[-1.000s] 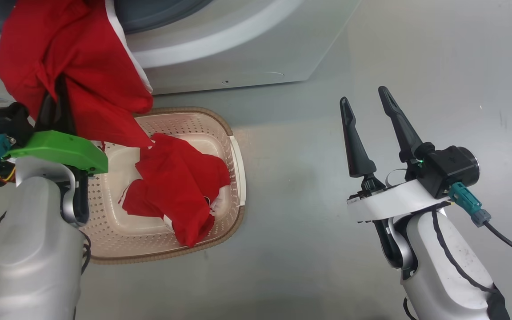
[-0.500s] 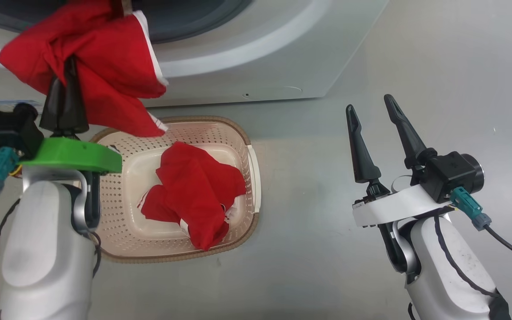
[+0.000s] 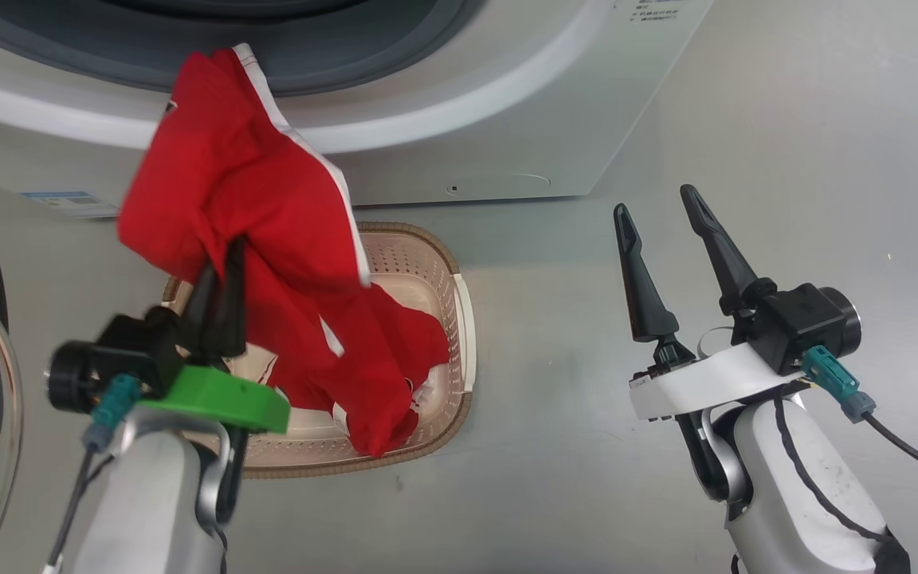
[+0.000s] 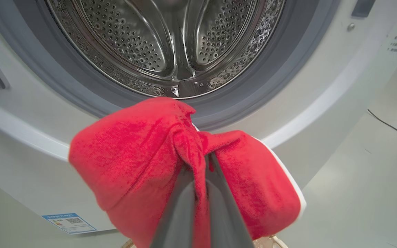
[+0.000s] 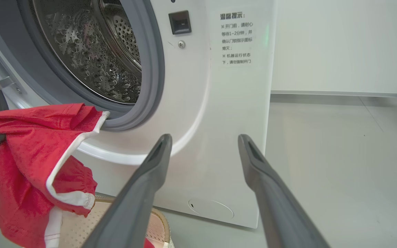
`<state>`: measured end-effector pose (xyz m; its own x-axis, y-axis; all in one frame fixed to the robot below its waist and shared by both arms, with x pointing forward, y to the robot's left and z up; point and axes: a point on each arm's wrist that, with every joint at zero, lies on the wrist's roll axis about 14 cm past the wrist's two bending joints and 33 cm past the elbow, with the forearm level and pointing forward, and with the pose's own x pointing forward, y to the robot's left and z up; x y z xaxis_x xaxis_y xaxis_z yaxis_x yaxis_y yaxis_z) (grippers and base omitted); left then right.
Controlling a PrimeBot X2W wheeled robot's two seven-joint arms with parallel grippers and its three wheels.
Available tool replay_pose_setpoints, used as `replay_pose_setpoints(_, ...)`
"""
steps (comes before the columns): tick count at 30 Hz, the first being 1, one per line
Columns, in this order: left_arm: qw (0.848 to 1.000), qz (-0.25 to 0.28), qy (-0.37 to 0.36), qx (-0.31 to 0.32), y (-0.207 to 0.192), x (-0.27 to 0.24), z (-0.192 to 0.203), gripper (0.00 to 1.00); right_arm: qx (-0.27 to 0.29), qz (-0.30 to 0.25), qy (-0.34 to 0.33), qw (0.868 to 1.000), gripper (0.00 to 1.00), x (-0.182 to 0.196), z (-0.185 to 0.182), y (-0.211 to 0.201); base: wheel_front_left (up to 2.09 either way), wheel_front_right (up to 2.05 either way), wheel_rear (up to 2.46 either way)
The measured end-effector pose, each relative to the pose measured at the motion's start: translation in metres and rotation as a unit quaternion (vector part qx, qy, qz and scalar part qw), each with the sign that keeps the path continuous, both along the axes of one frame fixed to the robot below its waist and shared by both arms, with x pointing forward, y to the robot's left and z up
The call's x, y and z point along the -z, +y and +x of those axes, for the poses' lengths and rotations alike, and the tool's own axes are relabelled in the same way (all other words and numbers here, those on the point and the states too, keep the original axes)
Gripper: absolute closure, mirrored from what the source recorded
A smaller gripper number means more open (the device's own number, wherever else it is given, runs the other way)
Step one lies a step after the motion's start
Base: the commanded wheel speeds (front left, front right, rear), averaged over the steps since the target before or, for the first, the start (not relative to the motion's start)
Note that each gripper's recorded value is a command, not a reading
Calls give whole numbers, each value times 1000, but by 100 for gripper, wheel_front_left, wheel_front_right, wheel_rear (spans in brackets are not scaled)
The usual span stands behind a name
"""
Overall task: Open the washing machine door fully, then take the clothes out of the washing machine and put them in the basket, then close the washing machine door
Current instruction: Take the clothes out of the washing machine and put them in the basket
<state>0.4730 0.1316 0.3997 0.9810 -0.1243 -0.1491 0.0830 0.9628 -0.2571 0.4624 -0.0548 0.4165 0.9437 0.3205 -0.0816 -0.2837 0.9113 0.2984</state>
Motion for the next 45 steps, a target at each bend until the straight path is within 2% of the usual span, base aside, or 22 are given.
replay_pose_setpoints(3,999,-5,39,21,-13,21,-20,100,-7,2,2,1000,0,0,-4,3,0,0,0)
replay_pose_setpoints(12,993,-13,108,55,-35,56,-41,100,3,6,8,1000,0,2,-6,-5,0,0,0)
replay_pose_setpoints(19,981,-21,171,88,-55,87,-57,100,22,6,13,1000,0,4,-6,-18,0,0,0)
replay_pose_setpoints(29,948,-16,300,107,-58,149,-87,100,29,8,18,999,0,13,1,-22,0,0,0)
replay_pose_setpoints(45,894,11,431,126,-59,222,-73,100,51,-4,41,998,0,39,10,-38,0,0,0)
